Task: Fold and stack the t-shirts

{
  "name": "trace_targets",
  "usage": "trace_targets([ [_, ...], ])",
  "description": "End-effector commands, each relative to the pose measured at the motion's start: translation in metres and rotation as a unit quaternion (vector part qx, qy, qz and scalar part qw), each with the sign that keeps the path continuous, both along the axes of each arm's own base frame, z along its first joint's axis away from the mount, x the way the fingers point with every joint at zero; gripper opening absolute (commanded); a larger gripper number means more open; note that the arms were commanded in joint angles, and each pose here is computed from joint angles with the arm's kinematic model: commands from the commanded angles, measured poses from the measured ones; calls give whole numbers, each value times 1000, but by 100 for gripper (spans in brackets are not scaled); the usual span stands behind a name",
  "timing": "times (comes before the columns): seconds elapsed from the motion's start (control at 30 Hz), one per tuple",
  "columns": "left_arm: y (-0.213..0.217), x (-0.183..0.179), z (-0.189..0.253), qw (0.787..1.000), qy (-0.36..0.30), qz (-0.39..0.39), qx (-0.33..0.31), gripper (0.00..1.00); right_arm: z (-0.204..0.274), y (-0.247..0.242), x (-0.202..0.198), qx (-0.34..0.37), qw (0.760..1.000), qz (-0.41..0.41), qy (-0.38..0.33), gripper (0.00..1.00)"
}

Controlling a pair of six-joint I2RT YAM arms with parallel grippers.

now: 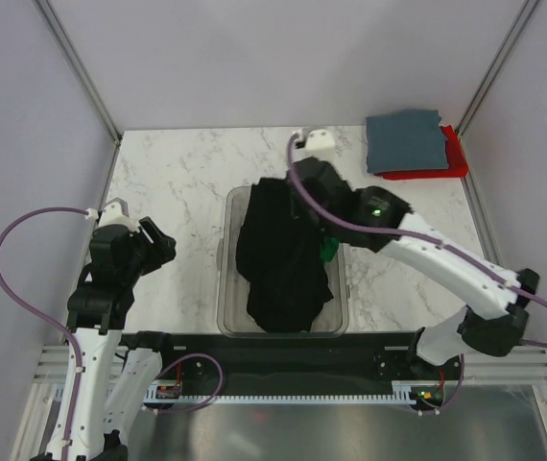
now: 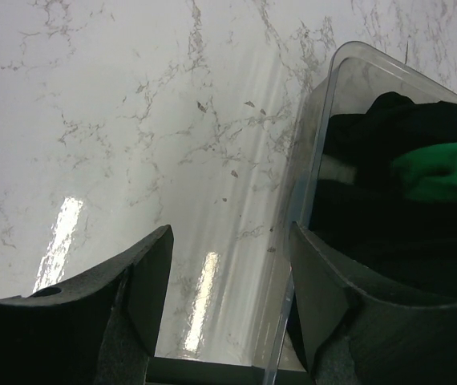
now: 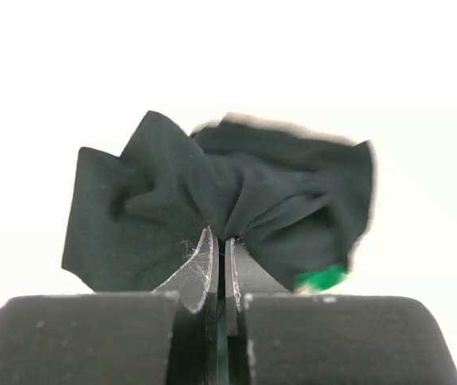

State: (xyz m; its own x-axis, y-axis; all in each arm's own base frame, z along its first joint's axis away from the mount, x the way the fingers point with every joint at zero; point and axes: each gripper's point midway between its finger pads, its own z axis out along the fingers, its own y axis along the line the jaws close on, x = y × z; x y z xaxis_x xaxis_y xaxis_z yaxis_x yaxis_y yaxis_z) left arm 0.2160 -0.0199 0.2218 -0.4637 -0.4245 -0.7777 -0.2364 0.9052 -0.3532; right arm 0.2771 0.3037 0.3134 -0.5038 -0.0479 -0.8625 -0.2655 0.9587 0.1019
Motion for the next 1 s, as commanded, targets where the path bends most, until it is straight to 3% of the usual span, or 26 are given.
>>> trace_targets([
  [0.0, 4, 3, 1, 1000, -4, 17, -5, 67, 125, -100, -2, 45, 983, -104, -143, 0],
  [0.17, 4, 4, 2, 1000, -4, 18, -7, 67, 169, -180, -35, 76, 965, -151, -200, 4],
  [0.23, 4, 4, 2, 1000, -4, 18, -6, 67, 163, -195, -41, 62, 964, -157, -204, 5],
  [0.33, 4, 4, 1, 1000, -4, 18, -6, 67, 160, -245, -57, 60, 947, -228, -217, 0],
  [0.47, 4, 5, -1, 1000, 3, 18, -6, 67, 178, -295, -83, 110, 923, -273, -247, 0],
  [0.6, 3, 6, -3, 1000, 6, 17, -6, 67, 201, -245, -79, 112, 950, -126, -264, 0],
  [0.67, 4, 5, -2, 1000, 5, 18, -6, 67, 206, -196, -71, 110, 959, -41, -259, 0],
  [0.77, 4, 5, -3, 1000, 6, 20, -6, 67, 234, -131, -68, 123, 954, 79, -263, 0],
  [0.83, 5, 5, -2, 1000, 5, 22, -5, 67, 278, -107, -84, 164, 930, 155, -291, 1],
  [0.97, 6, 4, 0, 1000, 1, 24, -5, 67, 309, -72, -76, 199, 914, 182, -304, 11],
])
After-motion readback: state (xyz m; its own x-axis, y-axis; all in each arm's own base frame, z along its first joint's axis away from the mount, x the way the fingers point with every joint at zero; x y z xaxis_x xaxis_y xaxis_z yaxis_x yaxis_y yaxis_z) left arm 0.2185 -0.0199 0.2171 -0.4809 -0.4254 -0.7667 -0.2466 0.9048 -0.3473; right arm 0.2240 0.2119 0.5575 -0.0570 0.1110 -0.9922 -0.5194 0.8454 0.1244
